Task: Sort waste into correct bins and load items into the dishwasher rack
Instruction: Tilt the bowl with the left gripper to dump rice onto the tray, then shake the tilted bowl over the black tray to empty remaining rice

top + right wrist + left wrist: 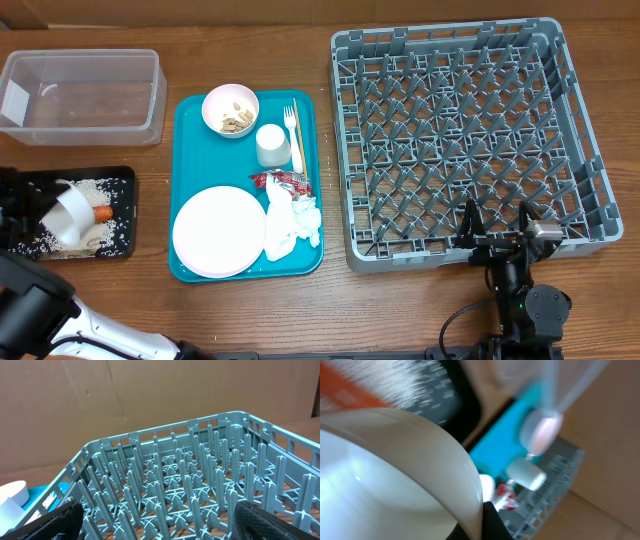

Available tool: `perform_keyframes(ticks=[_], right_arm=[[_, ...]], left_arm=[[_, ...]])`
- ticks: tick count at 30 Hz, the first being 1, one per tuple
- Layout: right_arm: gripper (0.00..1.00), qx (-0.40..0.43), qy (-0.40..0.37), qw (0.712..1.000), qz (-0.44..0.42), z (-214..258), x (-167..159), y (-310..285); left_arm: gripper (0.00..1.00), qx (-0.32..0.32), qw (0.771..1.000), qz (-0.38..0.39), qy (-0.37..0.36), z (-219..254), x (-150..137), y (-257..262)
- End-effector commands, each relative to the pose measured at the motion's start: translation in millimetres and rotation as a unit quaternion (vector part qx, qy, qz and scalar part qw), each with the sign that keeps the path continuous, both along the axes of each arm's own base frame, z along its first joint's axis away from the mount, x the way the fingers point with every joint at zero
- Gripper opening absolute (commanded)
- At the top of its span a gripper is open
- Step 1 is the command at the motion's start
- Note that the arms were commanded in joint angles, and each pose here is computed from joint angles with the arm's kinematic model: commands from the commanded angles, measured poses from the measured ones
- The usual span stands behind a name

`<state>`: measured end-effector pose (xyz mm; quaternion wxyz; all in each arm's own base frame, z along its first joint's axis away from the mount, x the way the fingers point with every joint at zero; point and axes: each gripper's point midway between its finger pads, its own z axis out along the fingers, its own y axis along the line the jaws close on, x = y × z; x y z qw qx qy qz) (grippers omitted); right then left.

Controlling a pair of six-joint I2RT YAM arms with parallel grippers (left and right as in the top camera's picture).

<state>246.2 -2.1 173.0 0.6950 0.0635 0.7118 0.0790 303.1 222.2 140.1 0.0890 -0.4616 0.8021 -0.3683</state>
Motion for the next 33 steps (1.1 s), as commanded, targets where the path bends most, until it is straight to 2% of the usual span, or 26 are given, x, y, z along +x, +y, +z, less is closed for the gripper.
perform_keyframes(ticks=[1,4,7,9,10,12,14,20,23,27,31,33], right_arm=[[1.0,-0.002,-0.001,1.0,-0.005,-2.2,0.2,-1.9],[1.0,-0.002,-0.001,1.0,-0.005,-2.2,0.2,-1.9],[1.0,-0.002,-0.001,1.0,-0.005,-2.2,0.2,-1.9],[1.0,-0.002,-0.001,1.0,-0.005,-2.2,0.2,-1.9],[1.0,-0.002,-0.001,1.0,-0.005,-2.2,0.2,-1.9],[1.0,-0.002,-0.001,1.0,-0.005,-2.2,0.2,-1.9],[1.0,-0.002,-0.001,1.0,-0.005,-2.2,0.2,-1.9],[1.0,-0.002,-0.001,1.0,-0.005,-2.2,0.2,-1.9],[1.0,-0.002,-0.001,1.0,-0.005,-2.2,0.2,-1.9],[1.0,-0.002,-0.001,1.0,-0.005,-2.2,0.2,-1.9],[1.0,-0.002,-0.001,1.0,-0.005,-2.2,0.2,-1.9],[1.0,-0.002,-0.001,1.0,-0.005,-2.2,0.2,-1.9]], left_arm=[[0.04,0.048,0.993,0.012,0.105,-11.5,-10.9,2.4],[0.04,0.09,0.989,-0.014,0.118,-4.5,-4.8,-8.0],[0.07,0.154,0.975,-0.01,0.159,2.2,-8.0,-4.4],[0.19,0.193,0.965,-0.007,0.179,5.6,-8.9,-1.0],[0.33,0.207,0.96,-0.009,0.188,5.7,-9.6,-0.3],[0.42,0.218,0.956,-0.017,0.197,4.3,-9.8,-1.2],[0.43,0.221,0.954,-0.02,0.203,1.7,-10.3,-1.0],[0.32,0.215,0.953,-0.024,0.211,-3.6,-11.8,-1.7],[0.3,0.212,0.953,-0.026,0.214,-3.5,-12.9,-3.8],[0.36,0.204,0.957,-0.041,0.203,-2.7,-7.2,-13.5],[0.59,0.222,0.946,-0.063,0.226,-9.5,-2.4,-29.3],[0.61,0.238,0.934,-0.043,0.264,-15.8,-8.1,-28.8]])
